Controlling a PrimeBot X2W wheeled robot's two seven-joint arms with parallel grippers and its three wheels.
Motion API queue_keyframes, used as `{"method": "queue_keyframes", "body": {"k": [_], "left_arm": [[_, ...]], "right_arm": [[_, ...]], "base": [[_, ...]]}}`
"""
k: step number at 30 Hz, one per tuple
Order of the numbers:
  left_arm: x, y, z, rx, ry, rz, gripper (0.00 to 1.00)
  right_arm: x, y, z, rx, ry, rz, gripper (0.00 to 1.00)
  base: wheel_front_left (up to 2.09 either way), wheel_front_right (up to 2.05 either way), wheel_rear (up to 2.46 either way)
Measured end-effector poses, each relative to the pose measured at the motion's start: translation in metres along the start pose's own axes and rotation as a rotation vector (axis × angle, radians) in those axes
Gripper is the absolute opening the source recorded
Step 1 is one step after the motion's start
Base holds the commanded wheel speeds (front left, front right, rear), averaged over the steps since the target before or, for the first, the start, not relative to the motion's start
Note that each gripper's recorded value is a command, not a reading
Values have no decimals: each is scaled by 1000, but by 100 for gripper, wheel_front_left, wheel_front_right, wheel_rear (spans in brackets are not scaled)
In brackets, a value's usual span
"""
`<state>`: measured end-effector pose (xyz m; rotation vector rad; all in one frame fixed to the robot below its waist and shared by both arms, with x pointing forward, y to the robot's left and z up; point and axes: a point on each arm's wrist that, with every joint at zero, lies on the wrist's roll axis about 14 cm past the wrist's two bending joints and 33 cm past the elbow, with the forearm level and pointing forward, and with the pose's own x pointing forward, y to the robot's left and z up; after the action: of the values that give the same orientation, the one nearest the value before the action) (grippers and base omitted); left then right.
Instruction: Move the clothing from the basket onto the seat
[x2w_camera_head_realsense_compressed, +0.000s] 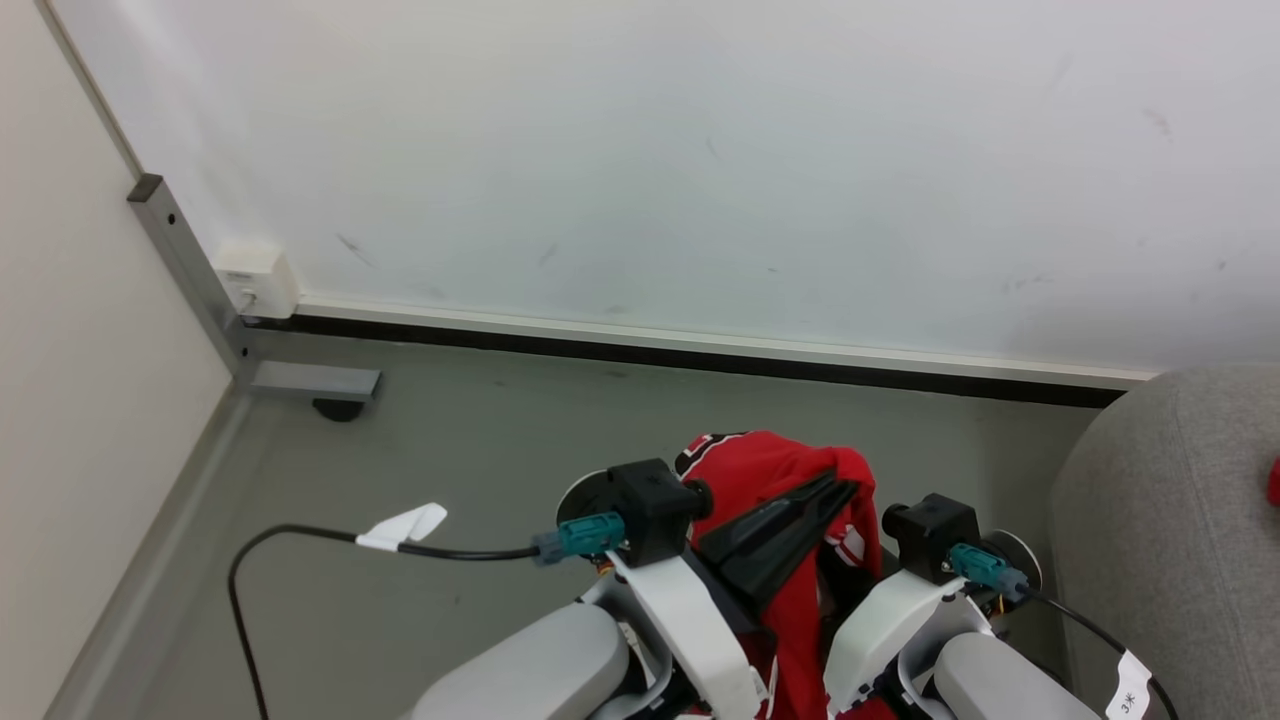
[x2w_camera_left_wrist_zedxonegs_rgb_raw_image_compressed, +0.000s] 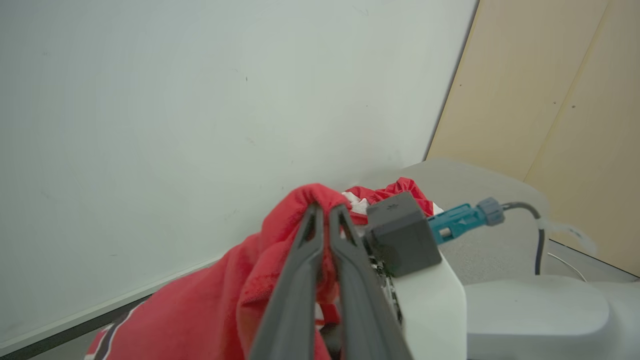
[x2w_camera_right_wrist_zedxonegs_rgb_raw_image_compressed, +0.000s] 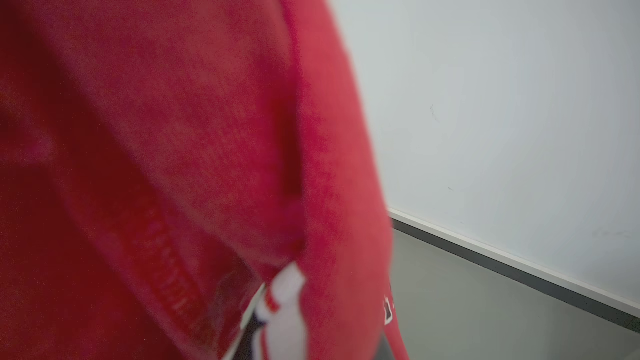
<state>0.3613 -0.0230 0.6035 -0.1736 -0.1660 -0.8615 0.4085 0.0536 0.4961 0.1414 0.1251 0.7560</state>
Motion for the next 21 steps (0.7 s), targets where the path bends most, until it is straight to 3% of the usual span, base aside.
{"method": "queue_keyframes", "body": {"k": [12, 13, 14, 21], "left_arm": [[2, 1, -1, 3, 2, 1, 0], [2, 1, -2, 1, 4, 2, 46], [1, 0, -4, -2, 8, 1, 100], [7, -20, -9, -35, 6, -71, 100]], "right_arm": [[-5, -15, 28, 9, -90, -48, 0], [-6, -18, 30, 9, -98, -55, 0], [-8, -21, 31, 9, -105, -65, 0], [-35, -65, 47, 8, -169, -197, 0]], "base": [[0, 0, 0], [0, 0, 0], [0, 0, 0], [0, 0, 0]]}}
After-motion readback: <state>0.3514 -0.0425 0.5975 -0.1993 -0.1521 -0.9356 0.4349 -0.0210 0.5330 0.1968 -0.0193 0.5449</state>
